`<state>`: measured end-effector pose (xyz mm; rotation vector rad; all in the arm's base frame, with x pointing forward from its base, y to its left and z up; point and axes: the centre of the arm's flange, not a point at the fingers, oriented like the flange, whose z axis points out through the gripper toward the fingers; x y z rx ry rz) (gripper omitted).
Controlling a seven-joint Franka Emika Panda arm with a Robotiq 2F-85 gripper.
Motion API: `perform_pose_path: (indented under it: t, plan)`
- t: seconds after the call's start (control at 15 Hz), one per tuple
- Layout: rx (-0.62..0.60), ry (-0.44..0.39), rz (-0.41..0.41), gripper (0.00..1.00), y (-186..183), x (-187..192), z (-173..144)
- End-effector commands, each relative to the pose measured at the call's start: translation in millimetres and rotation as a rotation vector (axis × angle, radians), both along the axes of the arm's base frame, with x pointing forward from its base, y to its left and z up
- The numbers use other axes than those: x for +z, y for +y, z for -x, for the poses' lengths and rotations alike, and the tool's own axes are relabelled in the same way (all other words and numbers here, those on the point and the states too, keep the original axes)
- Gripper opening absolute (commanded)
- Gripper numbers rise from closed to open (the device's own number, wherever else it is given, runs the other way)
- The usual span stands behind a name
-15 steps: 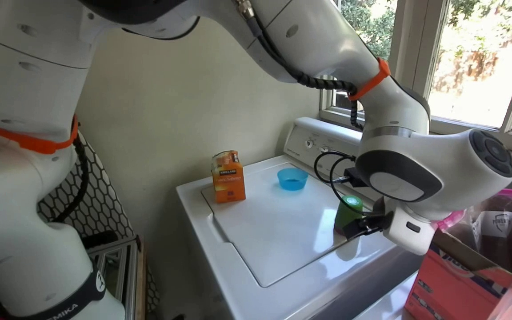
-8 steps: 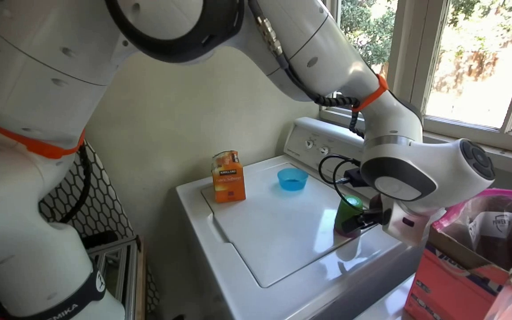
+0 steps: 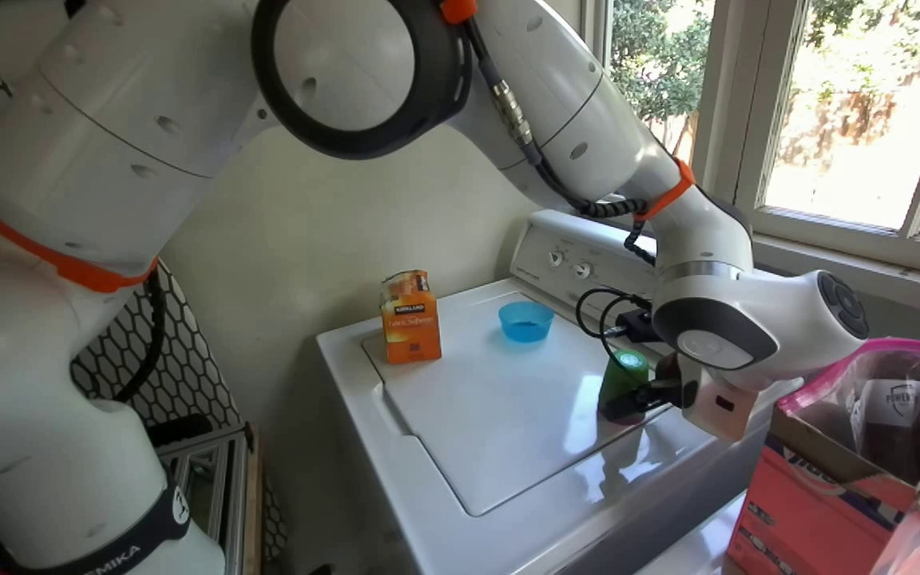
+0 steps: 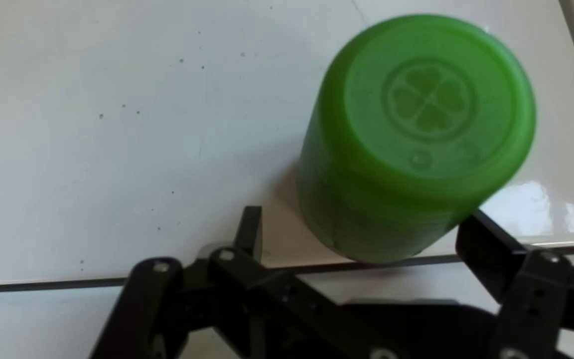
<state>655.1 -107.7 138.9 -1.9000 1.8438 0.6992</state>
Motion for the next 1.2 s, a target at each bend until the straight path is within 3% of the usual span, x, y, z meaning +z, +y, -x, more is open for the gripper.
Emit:
perform_pose_path:
  t: [0.0, 0.4, 0.73, 1.07, 1.13]
  plan:
    - [0.007, 0.005, 0.002, 1.0, -1, -10, -16]
    - [0.001, -0.039, -0.091, 1.0, -7, 0, -18]
    - [0.056, -0.028, -0.254, 1.0, -4, 7, -18]
    - [0.086, -0.007, -0.306, 1.0, 1, 13, -18]
    - [0.086, -0.004, -0.308, 0.87, 2, 13, -18]
